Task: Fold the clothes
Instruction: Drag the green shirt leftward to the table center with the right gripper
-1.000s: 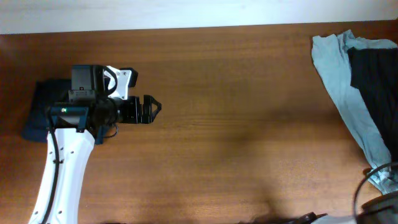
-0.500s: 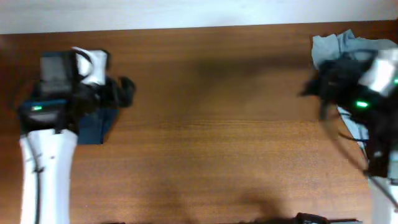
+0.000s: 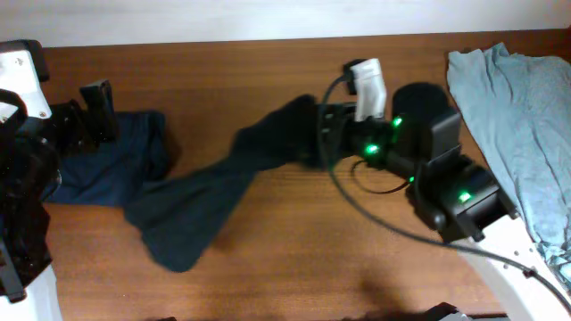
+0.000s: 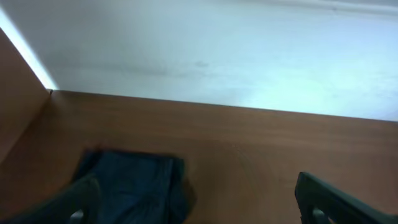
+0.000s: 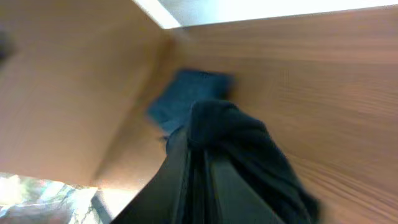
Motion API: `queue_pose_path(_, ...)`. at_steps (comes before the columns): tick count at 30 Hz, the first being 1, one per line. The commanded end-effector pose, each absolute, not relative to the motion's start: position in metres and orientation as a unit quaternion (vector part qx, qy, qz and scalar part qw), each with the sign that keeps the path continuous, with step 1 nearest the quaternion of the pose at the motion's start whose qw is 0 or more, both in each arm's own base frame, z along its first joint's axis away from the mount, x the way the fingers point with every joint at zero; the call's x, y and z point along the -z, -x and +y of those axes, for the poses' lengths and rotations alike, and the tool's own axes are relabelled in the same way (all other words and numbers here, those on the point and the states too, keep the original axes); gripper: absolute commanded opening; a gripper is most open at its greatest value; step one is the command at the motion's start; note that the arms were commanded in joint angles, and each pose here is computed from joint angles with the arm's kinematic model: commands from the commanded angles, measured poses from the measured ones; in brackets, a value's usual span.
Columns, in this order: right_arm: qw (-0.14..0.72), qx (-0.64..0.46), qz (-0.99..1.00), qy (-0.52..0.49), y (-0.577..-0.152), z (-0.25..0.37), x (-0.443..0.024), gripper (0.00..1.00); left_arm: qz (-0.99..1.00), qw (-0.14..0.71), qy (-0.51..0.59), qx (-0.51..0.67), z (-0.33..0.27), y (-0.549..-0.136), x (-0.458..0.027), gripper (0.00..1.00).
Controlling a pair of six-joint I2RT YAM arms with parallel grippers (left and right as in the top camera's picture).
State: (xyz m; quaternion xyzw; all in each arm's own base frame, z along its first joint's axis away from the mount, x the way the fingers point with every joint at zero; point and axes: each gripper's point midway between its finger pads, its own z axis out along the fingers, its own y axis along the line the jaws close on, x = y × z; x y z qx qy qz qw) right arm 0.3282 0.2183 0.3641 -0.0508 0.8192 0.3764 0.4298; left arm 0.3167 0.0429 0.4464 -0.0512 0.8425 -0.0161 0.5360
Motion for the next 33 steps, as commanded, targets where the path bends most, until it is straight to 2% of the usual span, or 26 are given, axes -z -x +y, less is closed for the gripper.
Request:
queue_pose_path(1,0.439,-0.274,0.856,0.007,-0.354,0.161,-0.336,0.13,0.844,0.534,0.048,0.021,0.042,-0.319,-0.446,0.99)
queue_pose_path(2,0.422,-0.236,0.875,-0.009,-0.358,0.142,-0.317,0.38,0.845,0.533,0.046,0.025,0.041,-0.320,-0.445,0.99)
queue_pose_path(3,0.408,-0.199,0.891,-0.024,-0.361,0.124,-0.301,0.48,0.846,0.530,0.044,0.029,0.040,-0.321,-0.443,0.99)
queue_pose_path(6,0.370,-0.109,0.919,-0.076,-0.363,0.077,-0.267,0.49,0.851,0.522,0.045,0.032,0.040,-0.323,-0.438,0.99)
queue_pose_path(10,0.331,-0.080,0.932,-0.127,-0.358,0.037,-0.247,0.62,0.872,0.485,0.051,0.040,0.041,-0.329,-0.416,0.99)
queue_pose_path(15,0.305,-0.092,0.939,-0.127,-0.349,0.039,-0.240,0.78,0.915,0.391,0.036,0.093,0.020,-0.345,-0.361,0.99)
queue_pose_path(18,0.285,-0.095,0.945,-0.126,-0.341,0.041,-0.234,0.82,0.937,0.326,-0.001,0.124,-0.003,-0.358,-0.320,0.99)
queue_pose_path(25,0.250,-0.086,0.956,-0.129,-0.325,0.039,-0.224,0.88,0.940,0.181,-0.216,0.191,-0.090,-0.374,-0.215,0.99)
queue_pose_path(33,0.233,-0.071,0.961,-0.132,-0.318,0.035,-0.217,0.90,0.962,0.029,-0.248,0.114,-0.096,-0.381,-0.105,0.96)
